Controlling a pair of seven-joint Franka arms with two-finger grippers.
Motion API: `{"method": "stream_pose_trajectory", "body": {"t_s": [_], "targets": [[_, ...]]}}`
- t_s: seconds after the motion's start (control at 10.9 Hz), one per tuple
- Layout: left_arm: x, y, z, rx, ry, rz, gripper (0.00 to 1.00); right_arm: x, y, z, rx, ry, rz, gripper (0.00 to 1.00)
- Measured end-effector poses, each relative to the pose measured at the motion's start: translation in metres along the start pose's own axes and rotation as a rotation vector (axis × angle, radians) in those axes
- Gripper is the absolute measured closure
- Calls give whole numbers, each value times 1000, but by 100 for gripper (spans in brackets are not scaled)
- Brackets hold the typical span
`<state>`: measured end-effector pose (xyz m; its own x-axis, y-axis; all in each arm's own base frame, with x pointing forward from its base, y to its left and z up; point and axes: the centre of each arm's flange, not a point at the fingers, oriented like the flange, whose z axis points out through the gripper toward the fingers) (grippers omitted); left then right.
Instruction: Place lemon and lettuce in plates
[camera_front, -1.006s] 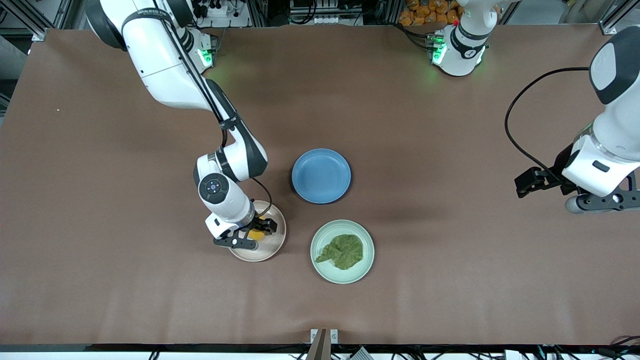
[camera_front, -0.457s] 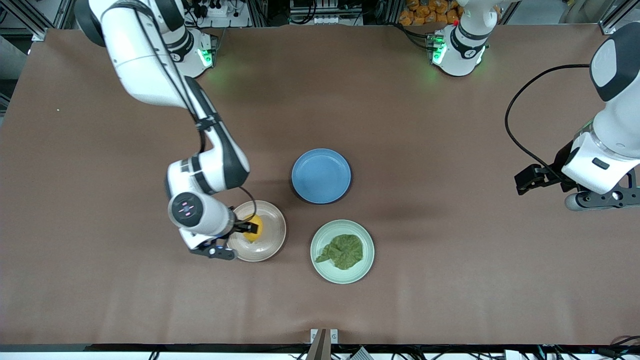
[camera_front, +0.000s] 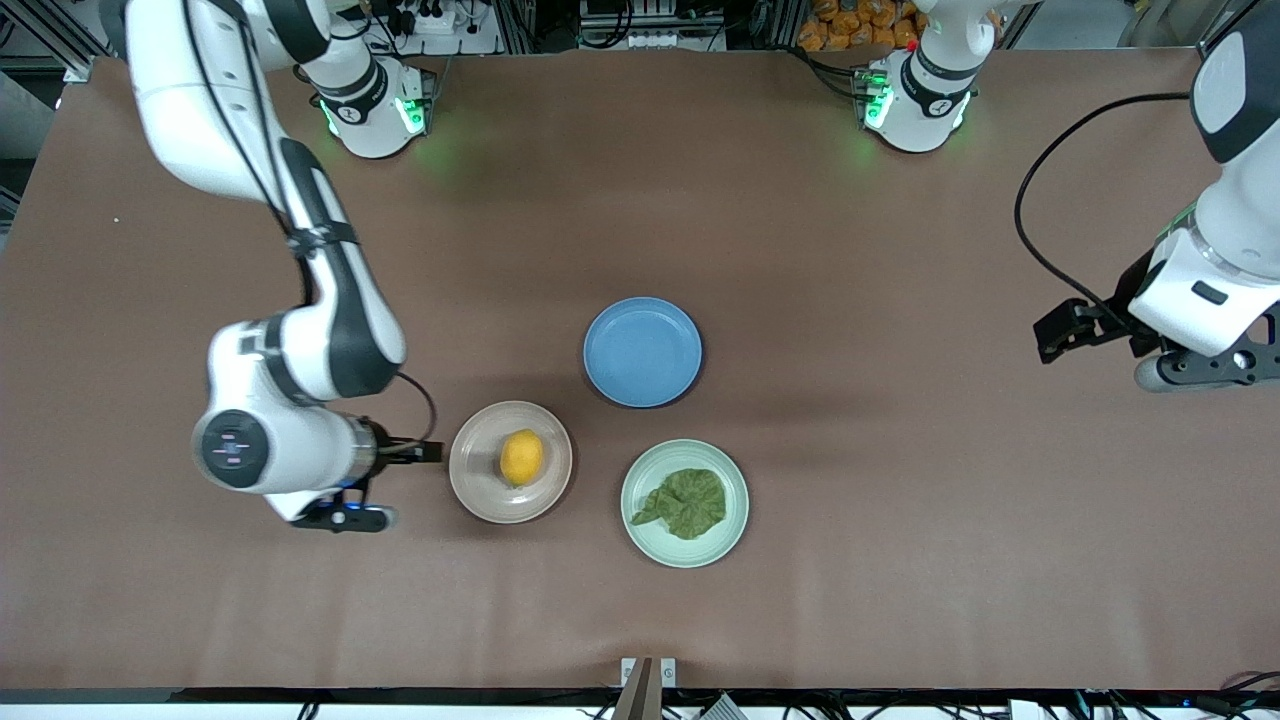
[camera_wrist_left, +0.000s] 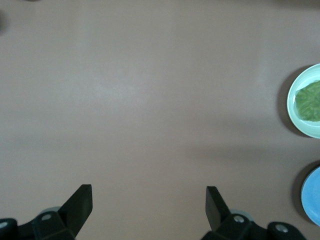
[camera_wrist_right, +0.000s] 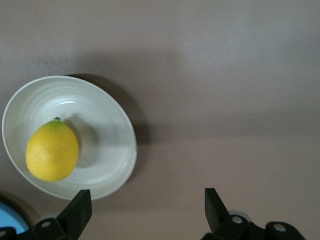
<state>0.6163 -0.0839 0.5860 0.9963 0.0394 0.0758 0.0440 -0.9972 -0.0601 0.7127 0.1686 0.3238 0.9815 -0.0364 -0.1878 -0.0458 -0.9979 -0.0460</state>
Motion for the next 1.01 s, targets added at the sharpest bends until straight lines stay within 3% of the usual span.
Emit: {"method": "stream_pose_trajectory", "body": {"t_s": [0.27, 0.55, 1.01], "targets": [[-15, -5, -17, 21, -28, -7, 0, -12, 76, -53, 19, -63, -91, 0], [-36, -6, -43, 29, -53, -14, 0, -32, 136, -96, 44, -100, -78, 0], [-42, -31, -47, 0, -85, 1, 0, -66, 196, -169, 17, -42, 0, 0]]}}
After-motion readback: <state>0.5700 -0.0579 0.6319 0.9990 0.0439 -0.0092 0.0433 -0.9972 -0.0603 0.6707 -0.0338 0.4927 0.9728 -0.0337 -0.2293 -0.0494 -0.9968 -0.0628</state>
